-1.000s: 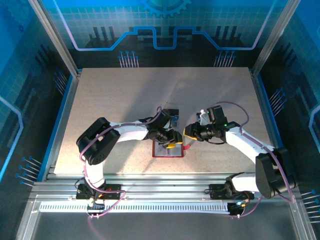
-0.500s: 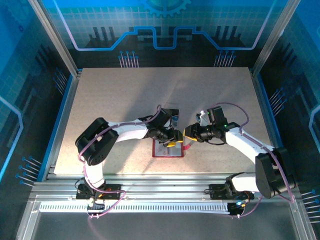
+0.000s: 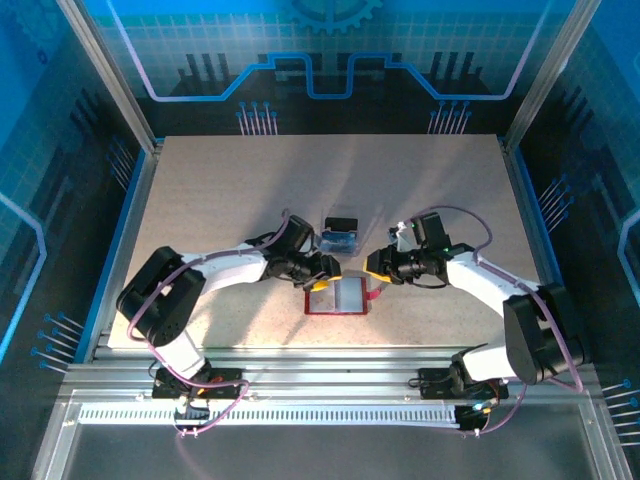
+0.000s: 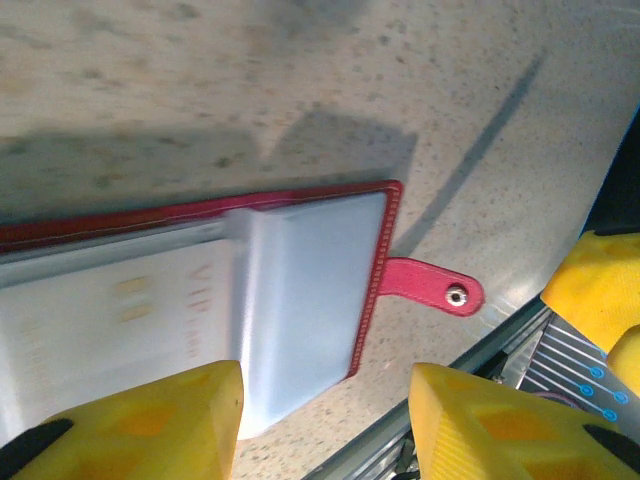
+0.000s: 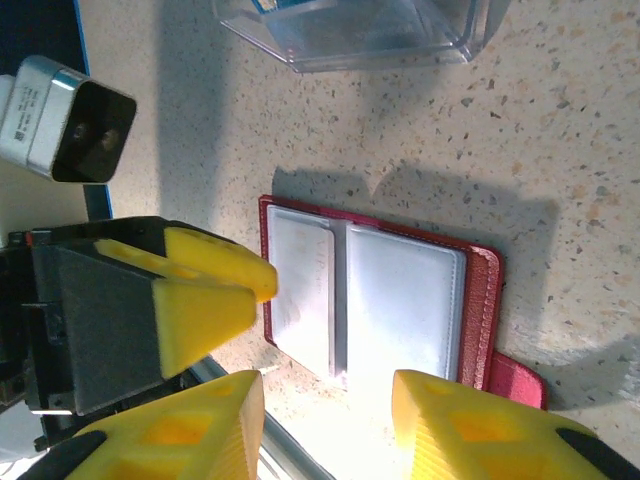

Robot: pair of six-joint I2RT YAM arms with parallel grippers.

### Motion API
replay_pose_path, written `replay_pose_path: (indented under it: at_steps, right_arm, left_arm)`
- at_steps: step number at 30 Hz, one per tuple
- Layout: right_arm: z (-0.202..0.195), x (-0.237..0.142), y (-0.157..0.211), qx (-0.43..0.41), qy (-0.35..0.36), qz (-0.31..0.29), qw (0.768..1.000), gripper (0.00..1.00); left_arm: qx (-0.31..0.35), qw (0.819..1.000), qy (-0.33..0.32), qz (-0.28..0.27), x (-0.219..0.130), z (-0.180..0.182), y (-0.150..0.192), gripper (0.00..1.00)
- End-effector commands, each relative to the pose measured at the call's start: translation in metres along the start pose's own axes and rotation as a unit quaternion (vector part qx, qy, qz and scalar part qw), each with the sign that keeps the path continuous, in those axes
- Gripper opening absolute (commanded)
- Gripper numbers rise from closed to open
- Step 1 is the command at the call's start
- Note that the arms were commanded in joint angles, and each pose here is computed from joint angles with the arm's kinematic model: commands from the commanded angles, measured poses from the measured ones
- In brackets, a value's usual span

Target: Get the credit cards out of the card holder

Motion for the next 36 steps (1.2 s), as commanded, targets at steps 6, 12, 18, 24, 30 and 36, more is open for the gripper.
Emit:
replay_pose_path:
  at_steps: [6, 12, 18, 24, 30, 36]
  right_arm:
    - [0.015, 0.028, -0.004, -0.01, -0.021, 0.036, 0.999, 0.39]
    - [0.028, 0.058, -0.003, -0.019, -0.031, 0.068, 0.997, 0.38]
    - [0.033, 0.082, 0.003, -0.021, -0.035, 0.093, 0.995, 0.38]
    - [0.031, 0.093, 0.011, -0.016, -0.038, 0.106, 0.994, 0.37]
    - [0.028, 0.1, 0.015, -0.011, -0.04, 0.115, 0.993, 0.36]
    - [0.029, 0.107, 0.017, -0.011, -0.041, 0.122, 0.992, 0.35]
  left_arm:
    - [-0.015, 0.999, 0.026, -0.038, -0.03, 0.018, -0.003, 0.46]
    - [-0.025, 0.998, 0.028, -0.043, -0.036, 0.032, 0.001, 0.42]
    - [-0.037, 0.998, 0.036, -0.037, -0.03, 0.042, 0.002, 0.31]
    - [-0.049, 0.998, 0.041, -0.016, -0.018, 0.045, 0.0, 0.22]
    - [-0.051, 0.998, 0.032, -0.012, -0.01, 0.047, -0.001, 0.09]
    - [-0.056, 0.998, 0.019, -0.011, -0.006, 0.052, -0.002, 0.05]
Point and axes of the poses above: each hand's point on the last joint's axis, 136 mm out from that joint toward the fingers, its own x axis out along the fingers, its own z axis along the line the jaws close on, y = z × x, the point moved 10 cm from there along -x, back along the fingers, and after that the axes turned 13 degrees about -x, right-handed, at the moved point
